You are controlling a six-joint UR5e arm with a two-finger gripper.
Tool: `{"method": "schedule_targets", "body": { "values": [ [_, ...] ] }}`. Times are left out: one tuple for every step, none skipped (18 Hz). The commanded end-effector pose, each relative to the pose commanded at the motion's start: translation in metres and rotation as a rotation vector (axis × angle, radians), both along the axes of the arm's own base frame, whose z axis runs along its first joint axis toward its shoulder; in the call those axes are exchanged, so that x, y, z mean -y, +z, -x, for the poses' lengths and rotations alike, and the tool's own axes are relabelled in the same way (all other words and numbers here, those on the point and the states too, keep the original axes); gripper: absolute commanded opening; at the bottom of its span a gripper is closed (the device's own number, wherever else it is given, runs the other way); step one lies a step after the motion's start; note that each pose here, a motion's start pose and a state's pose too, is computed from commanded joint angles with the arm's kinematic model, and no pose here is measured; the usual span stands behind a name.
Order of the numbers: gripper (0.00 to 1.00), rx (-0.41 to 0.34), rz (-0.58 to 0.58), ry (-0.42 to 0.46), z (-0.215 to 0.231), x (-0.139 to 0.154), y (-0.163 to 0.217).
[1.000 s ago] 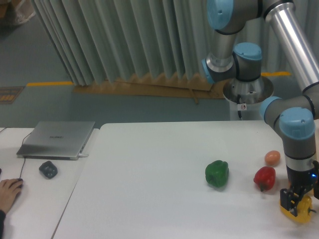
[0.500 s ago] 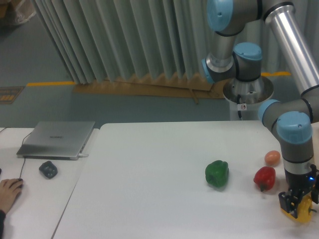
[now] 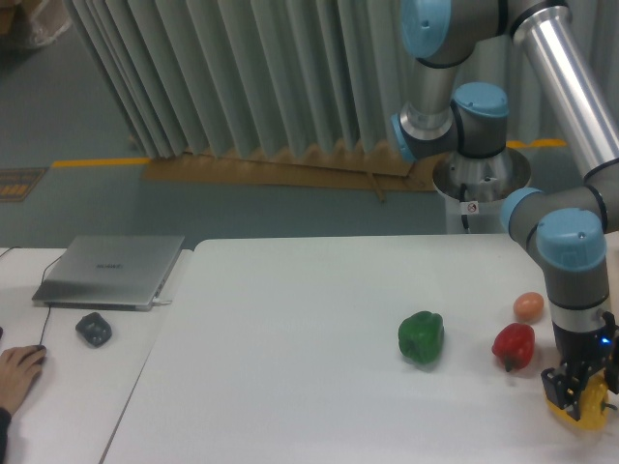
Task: Place the yellow pepper in a basket
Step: 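Lift the yellow pepper up and carry it away from the table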
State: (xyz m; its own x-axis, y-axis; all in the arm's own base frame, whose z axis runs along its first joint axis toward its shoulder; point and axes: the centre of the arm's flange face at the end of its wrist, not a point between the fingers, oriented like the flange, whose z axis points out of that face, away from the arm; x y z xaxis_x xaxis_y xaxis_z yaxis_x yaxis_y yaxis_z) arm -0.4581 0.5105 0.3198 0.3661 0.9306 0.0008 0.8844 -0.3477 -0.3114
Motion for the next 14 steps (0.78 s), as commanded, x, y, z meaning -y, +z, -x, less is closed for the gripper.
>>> {"method": "schedule_targets", "body": {
  "values": [
    [0.37,-0.015,-0.004,-0.021,-0.003,0.005,0.014],
    [0.37,-0.027,-0.002,-0.042,-0.004,0.009,0.023],
    [0.37,-0.037,0.003,-0.073,-0.005,0.015,0.031],
    [0.37,-0.050,0.008,-0.102,-0.003,0.021,0.039],
    [0.37,-0.060,0.017,-0.129,-0.002,0.031,0.046],
    [0.37,-0.070,0.032,-0.177,0.001,0.042,0.054],
    [0.37,-0.069,0.050,-0.217,0.004,0.049,0.055],
    [0.37,-0.071,0.071,-0.256,0.008,0.059,0.056],
    [0.37,-0.073,0.098,-0.304,0.015,0.070,0.058],
    [0.37,-0.072,0.127,-0.359,0.023,0.083,0.058],
    [0.37,-0.081,0.164,-0.429,0.037,0.107,0.065],
    [0.37,-0.087,0.197,-0.498,0.054,0.134,0.071],
    [0.37,-0.086,0.213,-0.547,0.067,0.155,0.073],
    [0.37,-0.088,0.229,-0.603,0.081,0.175,0.074]
  ]
}}
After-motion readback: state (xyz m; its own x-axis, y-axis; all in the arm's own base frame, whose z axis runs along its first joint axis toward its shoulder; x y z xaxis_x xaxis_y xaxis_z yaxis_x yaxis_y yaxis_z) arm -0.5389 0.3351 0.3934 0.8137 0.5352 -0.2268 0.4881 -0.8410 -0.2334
